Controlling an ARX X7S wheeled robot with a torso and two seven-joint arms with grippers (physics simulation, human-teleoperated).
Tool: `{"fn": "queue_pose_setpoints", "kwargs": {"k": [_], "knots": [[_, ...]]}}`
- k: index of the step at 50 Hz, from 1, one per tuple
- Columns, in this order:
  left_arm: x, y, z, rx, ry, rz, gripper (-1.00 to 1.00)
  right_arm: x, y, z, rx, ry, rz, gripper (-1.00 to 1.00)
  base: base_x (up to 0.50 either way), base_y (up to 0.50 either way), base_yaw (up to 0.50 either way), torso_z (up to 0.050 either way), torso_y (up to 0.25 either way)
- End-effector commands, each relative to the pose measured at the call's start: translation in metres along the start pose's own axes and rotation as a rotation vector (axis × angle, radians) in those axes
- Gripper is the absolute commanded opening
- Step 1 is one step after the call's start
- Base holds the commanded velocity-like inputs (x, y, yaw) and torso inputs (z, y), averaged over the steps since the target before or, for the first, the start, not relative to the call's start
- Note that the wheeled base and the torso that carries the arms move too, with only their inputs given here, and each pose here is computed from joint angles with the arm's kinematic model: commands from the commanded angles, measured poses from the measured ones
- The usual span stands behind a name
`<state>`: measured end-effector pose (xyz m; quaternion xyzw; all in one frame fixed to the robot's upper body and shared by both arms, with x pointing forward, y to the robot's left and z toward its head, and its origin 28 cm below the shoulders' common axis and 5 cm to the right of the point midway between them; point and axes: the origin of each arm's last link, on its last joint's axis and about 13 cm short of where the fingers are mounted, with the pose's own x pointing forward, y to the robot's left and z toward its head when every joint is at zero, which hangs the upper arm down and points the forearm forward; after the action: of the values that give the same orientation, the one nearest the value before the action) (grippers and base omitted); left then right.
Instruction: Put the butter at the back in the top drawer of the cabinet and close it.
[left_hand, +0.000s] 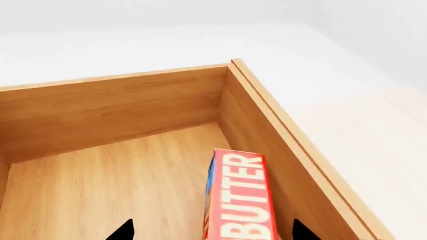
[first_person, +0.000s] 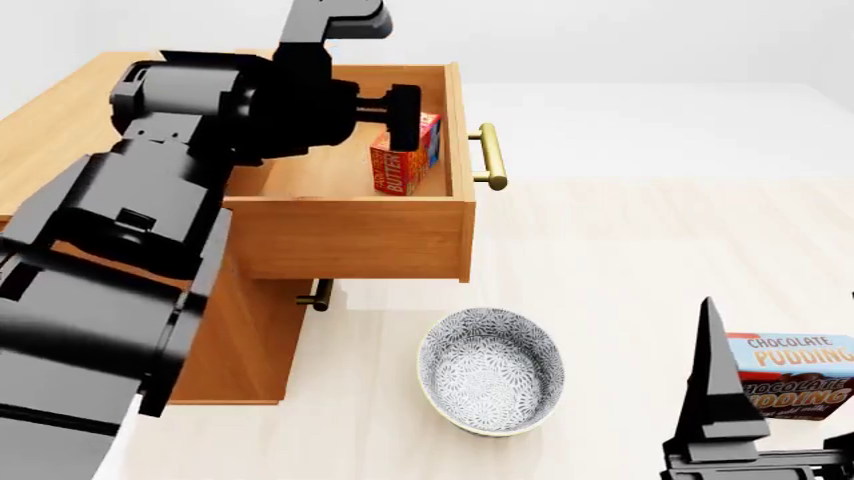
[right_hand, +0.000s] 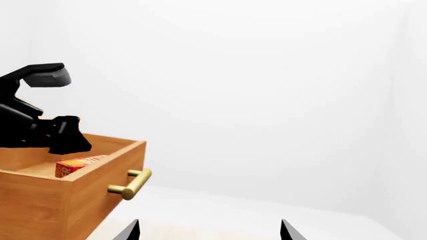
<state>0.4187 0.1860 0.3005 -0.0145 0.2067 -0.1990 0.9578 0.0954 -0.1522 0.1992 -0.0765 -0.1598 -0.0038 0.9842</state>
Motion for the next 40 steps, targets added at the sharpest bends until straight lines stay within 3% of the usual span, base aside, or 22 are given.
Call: {"fn": "queue_pose_setpoints", "kwargs": {"k": [1,17,30,40], "knots": [[-0.014,-0.002,0.023,-0.011,-0.045,0.020,1.00,-0.003,0.002,0.003,-0.003,-0.009,0.009,1.00,0.00,0.00,0.00,0.000,0.000],[-0.067,-0.046,0.033,0.007,-0.101,0.010,1.00,-0.005,0.003,0.002,-0.009,-0.020,0.018,1.00,0.00,0.00,0.00,0.000,0.000],[-0.086,-0.083,0.032,0.011,-0.113,0.075,1.00,-0.008,0.003,0.001,-0.006,-0.025,0.020,1.00,0.00,0.00,0.00,0.000,0.000],[-0.096,-0.122,0.025,0.085,-0.147,0.101,1.00,-0.011,0.003,-0.001,-0.010,-0.026,0.016,1.00,0.00,0.00,0.00,0.000,0.000]]}}
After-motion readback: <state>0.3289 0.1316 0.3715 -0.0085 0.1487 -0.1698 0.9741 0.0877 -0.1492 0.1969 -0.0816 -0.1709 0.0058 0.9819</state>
